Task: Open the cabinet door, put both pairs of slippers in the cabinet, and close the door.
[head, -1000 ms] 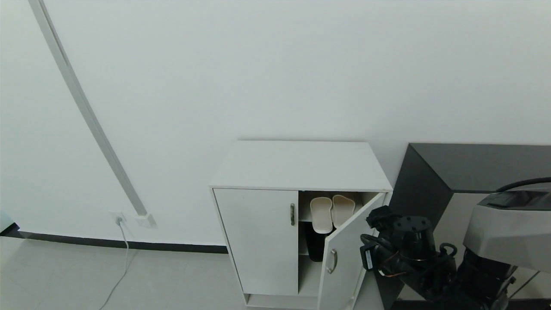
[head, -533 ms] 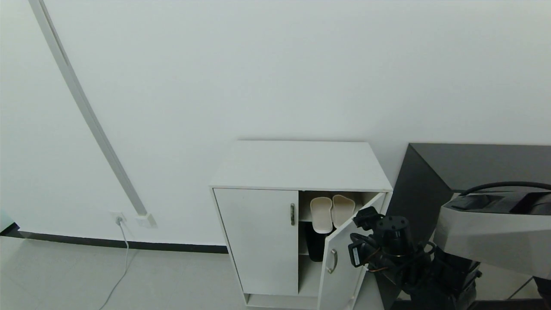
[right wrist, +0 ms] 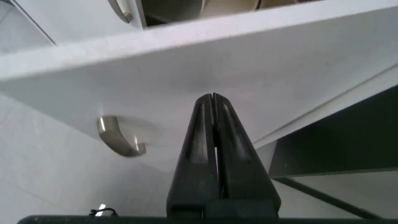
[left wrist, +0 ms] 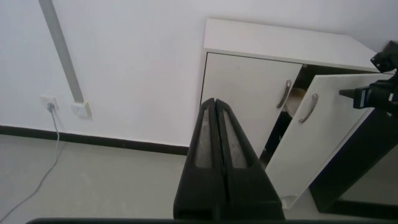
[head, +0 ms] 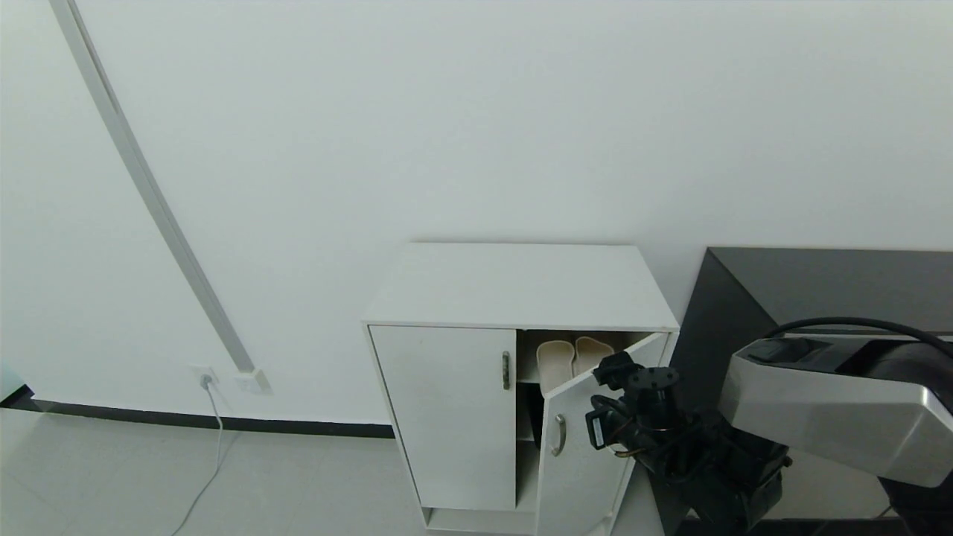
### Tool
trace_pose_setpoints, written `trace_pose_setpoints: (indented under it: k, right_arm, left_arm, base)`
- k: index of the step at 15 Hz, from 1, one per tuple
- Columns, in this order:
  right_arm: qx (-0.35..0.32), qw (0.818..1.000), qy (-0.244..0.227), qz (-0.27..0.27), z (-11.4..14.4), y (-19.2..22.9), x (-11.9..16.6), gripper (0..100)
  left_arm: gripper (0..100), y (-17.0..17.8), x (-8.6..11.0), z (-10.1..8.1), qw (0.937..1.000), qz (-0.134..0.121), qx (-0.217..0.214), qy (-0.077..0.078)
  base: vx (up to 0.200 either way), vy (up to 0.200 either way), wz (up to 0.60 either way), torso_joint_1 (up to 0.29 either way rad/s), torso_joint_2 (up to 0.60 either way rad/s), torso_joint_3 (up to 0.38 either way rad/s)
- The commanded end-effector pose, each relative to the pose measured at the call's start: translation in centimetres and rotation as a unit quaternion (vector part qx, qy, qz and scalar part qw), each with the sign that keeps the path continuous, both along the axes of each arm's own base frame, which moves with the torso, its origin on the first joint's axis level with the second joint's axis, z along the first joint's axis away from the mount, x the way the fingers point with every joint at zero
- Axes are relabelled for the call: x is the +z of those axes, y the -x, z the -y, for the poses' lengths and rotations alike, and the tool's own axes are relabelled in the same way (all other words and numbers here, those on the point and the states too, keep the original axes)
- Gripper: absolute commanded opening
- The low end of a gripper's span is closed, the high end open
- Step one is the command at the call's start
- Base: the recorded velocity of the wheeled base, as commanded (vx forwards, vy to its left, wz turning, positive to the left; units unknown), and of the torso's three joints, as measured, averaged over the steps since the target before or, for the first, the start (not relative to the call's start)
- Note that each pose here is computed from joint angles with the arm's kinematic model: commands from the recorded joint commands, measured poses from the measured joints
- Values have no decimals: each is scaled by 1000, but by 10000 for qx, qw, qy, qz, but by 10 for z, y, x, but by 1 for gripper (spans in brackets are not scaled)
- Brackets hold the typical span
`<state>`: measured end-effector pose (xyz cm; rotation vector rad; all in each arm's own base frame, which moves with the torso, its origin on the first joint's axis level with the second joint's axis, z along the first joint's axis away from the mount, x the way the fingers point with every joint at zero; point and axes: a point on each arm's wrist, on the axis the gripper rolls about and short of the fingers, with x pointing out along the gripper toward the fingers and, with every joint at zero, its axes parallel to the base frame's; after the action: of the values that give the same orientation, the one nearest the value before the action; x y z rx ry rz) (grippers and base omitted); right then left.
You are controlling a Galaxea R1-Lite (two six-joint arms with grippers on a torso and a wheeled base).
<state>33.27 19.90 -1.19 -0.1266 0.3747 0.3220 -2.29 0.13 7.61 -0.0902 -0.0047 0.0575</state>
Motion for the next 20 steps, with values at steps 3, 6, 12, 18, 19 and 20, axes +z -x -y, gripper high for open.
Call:
trace_pose_setpoints:
  k: [3, 6, 12, 18, 19, 20]
  right_arm:
    - [-1, 10000, -37, 49, -8, -13, 4, 0]
    - [-1, 10000, -53, 75, -14, -22, 5, 0]
    - [-16, 9999, -83, 129, -23, -38, 5, 0]
    - [-76, 9997, -119, 206, -28, -52, 8, 0]
    - [-76, 9997, -119, 206, -29, -54, 8, 0]
    - [-76, 9997, -107, 186, -29, -56, 9, 0]
  left_arm:
    - [0, 0, 0, 0, 10000, -3, 3, 1]
    - [0, 0, 0, 0, 10000, -3, 3, 1]
    - [0, 0, 0, 0, 10000, -3, 3, 1]
    - [0, 0, 0, 0, 10000, -3, 3, 1]
    - [0, 0, 0, 0, 10000, -3, 3, 1]
    - [0, 0, 0, 0, 10000, -3, 3, 1]
  base:
    - [0, 0, 0, 0, 0, 0]
    - [0, 0, 0, 0, 0, 0]
    - [0, 0, 0, 0, 0, 0]
    - [0, 0, 0, 0, 0, 0]
    - [0, 0, 0, 0, 0, 0]
    - [0, 0, 0, 0, 0, 0]
